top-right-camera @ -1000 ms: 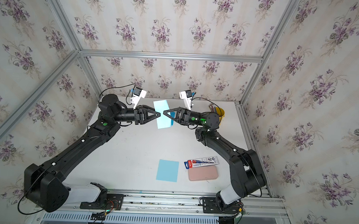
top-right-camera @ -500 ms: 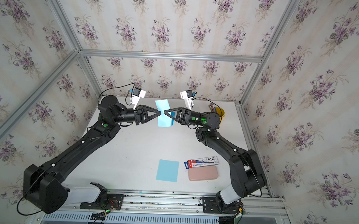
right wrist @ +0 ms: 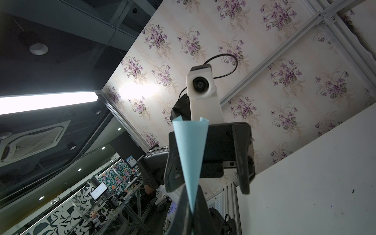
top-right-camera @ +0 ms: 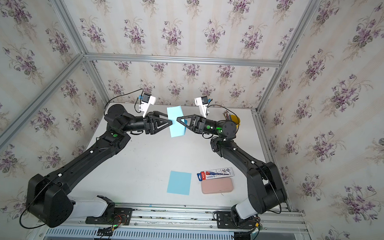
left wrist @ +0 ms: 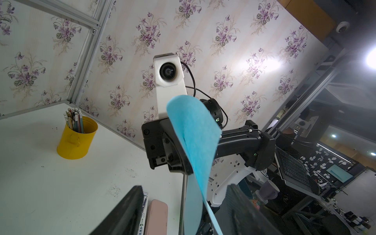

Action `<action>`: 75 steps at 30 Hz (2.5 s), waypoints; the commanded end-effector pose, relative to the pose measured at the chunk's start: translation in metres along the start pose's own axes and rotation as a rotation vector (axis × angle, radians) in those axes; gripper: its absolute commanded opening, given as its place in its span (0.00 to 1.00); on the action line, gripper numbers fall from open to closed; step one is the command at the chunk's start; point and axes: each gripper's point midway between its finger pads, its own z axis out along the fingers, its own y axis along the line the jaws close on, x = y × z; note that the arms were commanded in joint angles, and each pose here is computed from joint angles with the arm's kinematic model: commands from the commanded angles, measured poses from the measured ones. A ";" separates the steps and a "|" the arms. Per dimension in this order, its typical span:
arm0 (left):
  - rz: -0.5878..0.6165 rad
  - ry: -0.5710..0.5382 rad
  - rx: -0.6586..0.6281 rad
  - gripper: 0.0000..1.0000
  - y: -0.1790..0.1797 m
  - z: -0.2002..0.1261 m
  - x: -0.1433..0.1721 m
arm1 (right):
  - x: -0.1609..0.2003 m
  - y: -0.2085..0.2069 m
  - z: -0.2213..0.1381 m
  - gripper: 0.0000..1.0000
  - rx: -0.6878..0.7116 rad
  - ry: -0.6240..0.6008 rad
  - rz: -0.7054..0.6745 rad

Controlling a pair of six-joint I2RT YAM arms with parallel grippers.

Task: Fold the square paper along the opposite sides
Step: Fold the paper, then smooth out the paper at the center of the board.

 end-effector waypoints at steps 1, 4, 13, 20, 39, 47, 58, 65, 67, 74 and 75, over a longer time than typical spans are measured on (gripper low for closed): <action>0.042 -0.016 0.047 0.69 -0.011 0.005 -0.007 | -0.003 0.005 0.000 0.01 -0.010 -0.015 -0.036; 0.043 -0.013 0.064 0.61 -0.012 0.009 -0.006 | -0.004 0.005 0.000 0.01 -0.009 -0.017 -0.037; 0.048 0.000 0.038 0.24 -0.013 0.006 0.000 | -0.002 0.002 -0.001 0.01 0.006 -0.017 -0.037; 0.040 -0.002 0.005 0.02 -0.008 0.004 0.001 | -0.002 -0.001 -0.001 0.01 0.012 -0.020 -0.036; 0.003 0.014 -0.064 0.00 0.002 0.000 0.011 | 0.000 -0.002 -0.007 0.42 0.022 -0.029 -0.043; -0.014 0.087 -0.083 0.00 0.004 -0.001 0.022 | -0.004 -0.025 -0.034 0.62 0.108 -0.088 -0.032; -0.198 0.645 -0.427 0.00 0.081 -0.042 0.134 | 0.030 -0.129 -0.118 0.58 0.577 -0.213 -0.016; -0.324 0.939 -0.537 0.00 0.134 -0.063 0.190 | 0.048 -0.156 -0.141 0.54 0.744 -0.242 -0.039; -0.321 0.963 -0.544 0.00 0.147 -0.066 0.201 | 0.058 -0.167 -0.137 0.53 0.759 -0.212 -0.030; -0.420 1.137 -0.577 0.00 0.200 -0.081 0.261 | 0.095 -0.189 -0.134 0.51 0.919 -0.104 -0.109; -0.420 1.158 -0.592 0.00 0.206 -0.084 0.266 | 0.099 -0.190 -0.133 0.50 0.933 -0.096 -0.140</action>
